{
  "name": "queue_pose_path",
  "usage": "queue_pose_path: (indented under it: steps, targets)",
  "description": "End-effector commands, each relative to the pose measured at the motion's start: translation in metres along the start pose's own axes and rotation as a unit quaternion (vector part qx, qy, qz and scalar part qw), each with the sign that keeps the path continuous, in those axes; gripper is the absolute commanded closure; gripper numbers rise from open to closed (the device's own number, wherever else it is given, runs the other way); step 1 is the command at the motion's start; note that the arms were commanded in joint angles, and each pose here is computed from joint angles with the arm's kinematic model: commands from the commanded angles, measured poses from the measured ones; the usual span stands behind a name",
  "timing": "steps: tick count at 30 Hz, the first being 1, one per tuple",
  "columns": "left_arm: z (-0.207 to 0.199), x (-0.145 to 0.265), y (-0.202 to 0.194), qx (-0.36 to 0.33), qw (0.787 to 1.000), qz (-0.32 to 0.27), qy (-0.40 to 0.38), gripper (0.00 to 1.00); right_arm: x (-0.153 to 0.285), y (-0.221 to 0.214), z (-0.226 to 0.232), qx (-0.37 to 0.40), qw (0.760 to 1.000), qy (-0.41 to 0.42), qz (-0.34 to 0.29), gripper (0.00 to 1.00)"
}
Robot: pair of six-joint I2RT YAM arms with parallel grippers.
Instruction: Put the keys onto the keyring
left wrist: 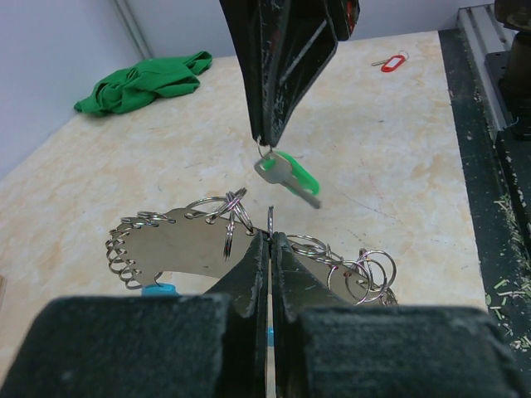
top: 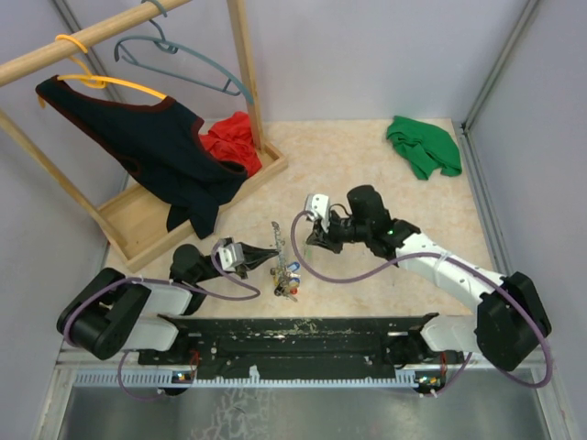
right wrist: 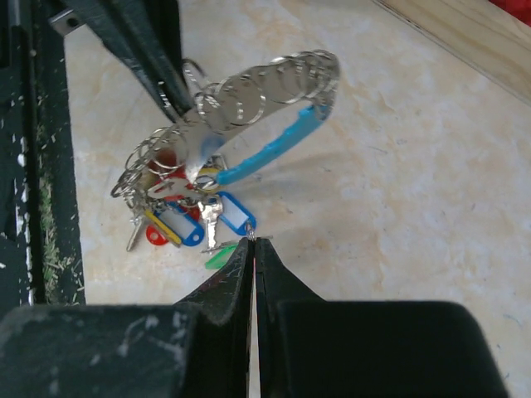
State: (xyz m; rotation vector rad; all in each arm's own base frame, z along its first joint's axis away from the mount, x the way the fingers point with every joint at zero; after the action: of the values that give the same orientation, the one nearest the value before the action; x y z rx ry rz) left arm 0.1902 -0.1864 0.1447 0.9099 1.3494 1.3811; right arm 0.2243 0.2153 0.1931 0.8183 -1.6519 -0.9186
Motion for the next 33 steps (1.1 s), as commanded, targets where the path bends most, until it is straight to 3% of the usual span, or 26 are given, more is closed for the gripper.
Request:
queue_pose_path:
  steps: [1,12,33]
  targets:
    - [0.0,-0.006,0.019,-0.058,0.997,-0.038,-0.041,1.0,-0.003,0.027,0.011,0.123,0.99,0.022,-0.067,1.0]
    - [-0.002,-0.008,0.016,-0.077,0.994,-0.025,-0.069,1.0,-0.024,0.045,0.036,0.205,0.974,0.056,-0.079,1.0]
    - [-0.002,-0.009,0.01,-0.082,0.993,-0.014,-0.087,1.0,-0.028,0.047,0.039,0.221,0.971,0.055,-0.077,1.0]
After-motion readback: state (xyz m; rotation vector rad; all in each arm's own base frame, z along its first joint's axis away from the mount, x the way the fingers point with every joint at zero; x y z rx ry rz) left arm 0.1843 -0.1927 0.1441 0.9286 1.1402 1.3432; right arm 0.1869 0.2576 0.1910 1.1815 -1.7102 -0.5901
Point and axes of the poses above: each gripper's point midway between its finger pads, its own x axis back along the fingers, its own z axis along the line the jaws close on, y = z × x, the point moved 7 cm from there along x, back along the fingers, and after that the axes turned 8 degrees about x, right-handed, at the moved point
